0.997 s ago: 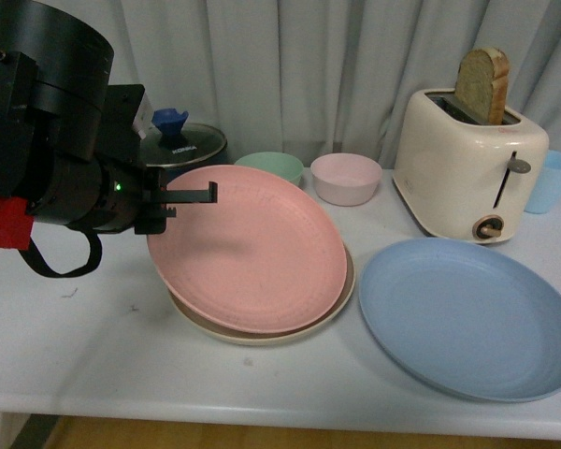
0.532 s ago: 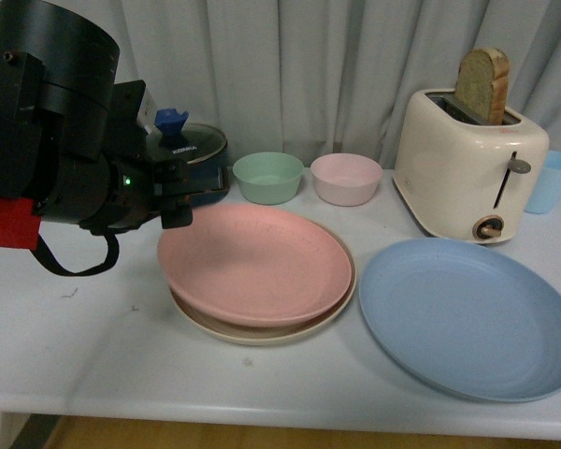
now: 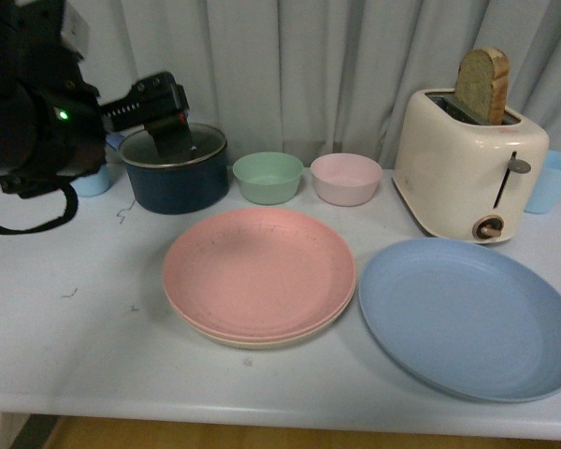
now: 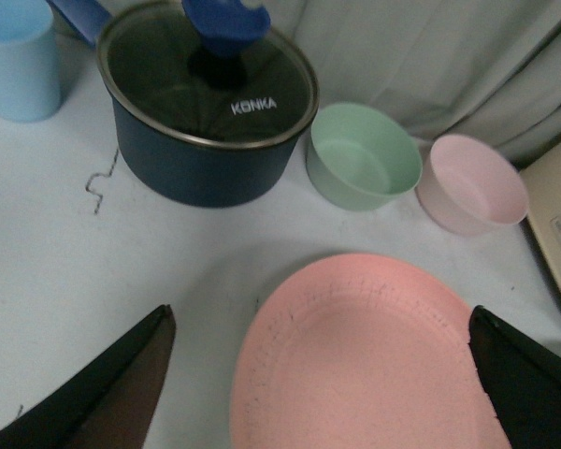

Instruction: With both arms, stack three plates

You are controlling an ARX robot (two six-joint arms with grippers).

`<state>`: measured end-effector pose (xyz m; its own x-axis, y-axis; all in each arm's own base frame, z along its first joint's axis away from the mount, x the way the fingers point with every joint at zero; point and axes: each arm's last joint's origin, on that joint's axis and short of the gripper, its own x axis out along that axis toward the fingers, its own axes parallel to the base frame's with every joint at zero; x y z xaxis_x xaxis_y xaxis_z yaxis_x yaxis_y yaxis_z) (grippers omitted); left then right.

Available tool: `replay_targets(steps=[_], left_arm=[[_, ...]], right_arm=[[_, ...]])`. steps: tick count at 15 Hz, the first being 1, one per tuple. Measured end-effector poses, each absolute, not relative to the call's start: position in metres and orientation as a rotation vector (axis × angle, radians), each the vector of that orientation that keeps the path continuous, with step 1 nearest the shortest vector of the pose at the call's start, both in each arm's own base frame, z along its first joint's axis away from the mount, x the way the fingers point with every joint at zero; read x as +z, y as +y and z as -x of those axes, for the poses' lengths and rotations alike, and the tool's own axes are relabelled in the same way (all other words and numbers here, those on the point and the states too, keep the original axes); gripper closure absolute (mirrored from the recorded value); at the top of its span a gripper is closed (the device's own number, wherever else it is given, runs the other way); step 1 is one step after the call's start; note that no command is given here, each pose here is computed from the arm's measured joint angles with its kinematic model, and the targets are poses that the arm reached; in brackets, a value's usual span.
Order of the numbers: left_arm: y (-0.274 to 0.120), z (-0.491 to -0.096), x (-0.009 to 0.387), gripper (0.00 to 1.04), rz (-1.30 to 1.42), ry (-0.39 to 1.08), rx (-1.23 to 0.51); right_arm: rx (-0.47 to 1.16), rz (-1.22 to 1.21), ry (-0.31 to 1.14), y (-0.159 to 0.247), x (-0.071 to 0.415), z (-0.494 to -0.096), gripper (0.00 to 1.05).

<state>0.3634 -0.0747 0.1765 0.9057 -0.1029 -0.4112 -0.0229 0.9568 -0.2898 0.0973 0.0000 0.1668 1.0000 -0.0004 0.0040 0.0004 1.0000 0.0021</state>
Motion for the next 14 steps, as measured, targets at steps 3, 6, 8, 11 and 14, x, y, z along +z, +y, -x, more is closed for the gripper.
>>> replay_targets(steps=[3, 6, 8, 11, 14], left_arm=[[-0.058, -0.313, 0.214, 0.07, 0.316, 0.205, -0.065], [-0.043, -0.255, 0.220, 0.07, 0.272, 0.138, -0.055], [-0.026, -0.217, 0.199, 0.29, 0.117, 0.009, 0.000], [-0.016, -0.190, 0.186, 0.67, 0.025, 0.011, 0.001], [-0.005, -0.170, 0.179, 1.03, 0.017, 0.012, -0.011]], right_arm=[[0.000, -0.002, -0.004, 0.000, 0.167, -0.097, 0.06], [0.000, -0.002, -0.004, 0.000, 0.167, -0.097, 0.06], [-0.001, -0.002, -0.004, 0.000, 0.167, -0.097, 0.06], [0.000, -0.002, -0.004, 0.000, 0.167, -0.097, 0.06], [0.000, -0.002, -0.004, 0.000, 0.167, -0.097, 0.06]])
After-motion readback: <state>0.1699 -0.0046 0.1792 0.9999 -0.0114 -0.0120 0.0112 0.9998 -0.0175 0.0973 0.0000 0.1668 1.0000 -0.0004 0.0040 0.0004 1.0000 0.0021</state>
